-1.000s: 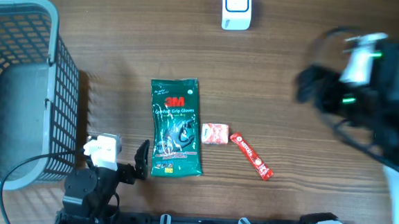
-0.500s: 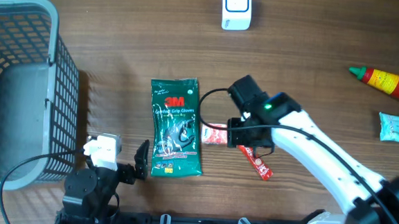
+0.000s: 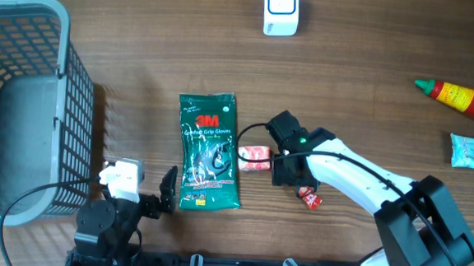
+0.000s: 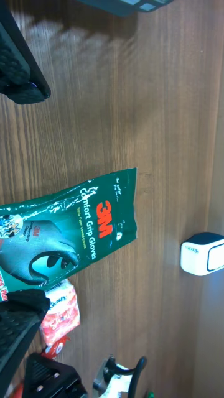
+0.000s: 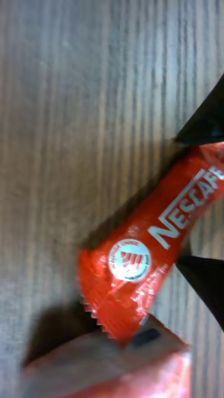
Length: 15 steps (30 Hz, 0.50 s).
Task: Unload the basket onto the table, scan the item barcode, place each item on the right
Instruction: 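Reach the right gripper to the red Nescafe stick and grasp it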
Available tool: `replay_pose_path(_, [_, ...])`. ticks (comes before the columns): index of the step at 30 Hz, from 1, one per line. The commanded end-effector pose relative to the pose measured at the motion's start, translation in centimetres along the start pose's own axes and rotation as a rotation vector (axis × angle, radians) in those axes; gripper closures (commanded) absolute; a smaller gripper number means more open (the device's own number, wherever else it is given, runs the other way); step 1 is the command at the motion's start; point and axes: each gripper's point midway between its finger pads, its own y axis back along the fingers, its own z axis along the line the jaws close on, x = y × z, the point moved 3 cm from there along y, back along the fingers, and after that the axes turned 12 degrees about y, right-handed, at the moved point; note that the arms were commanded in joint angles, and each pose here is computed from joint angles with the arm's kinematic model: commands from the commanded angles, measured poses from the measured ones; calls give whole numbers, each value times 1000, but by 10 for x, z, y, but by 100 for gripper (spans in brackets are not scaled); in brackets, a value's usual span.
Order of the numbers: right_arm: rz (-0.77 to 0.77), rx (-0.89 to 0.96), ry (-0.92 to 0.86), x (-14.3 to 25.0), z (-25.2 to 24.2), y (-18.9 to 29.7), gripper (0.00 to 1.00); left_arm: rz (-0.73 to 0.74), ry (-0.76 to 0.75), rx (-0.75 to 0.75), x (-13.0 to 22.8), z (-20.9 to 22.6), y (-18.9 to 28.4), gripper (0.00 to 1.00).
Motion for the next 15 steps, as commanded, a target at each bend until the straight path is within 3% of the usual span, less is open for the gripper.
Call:
replay_pose_path(1, [43, 71, 3, 18, -14, -18, 46, -1, -21, 19, 0, -3, 0, 0])
replay_pose_path(3, [53, 74, -14, 24, -16, -22, 56, -2, -21, 19, 0, -3, 1, 0])
replay_pose_path(5, [56, 59, -36, 24, -14, -23, 88, -1, -21, 19, 0, -3, 0, 0])
replay_pose_path(6, [52, 27, -37, 23, -9, -23, 95, -1, -21, 19, 0, -3, 0, 0])
replay_pose_path(11, [49, -285, 49, 0, 25, -2, 96, -1, -21, 19, 0, -3, 0, 0])
replay_pose_path(15, [-43, -863, 252, -18, 67, 53, 95, -2, -21, 19, 0, -3, 1, 0])
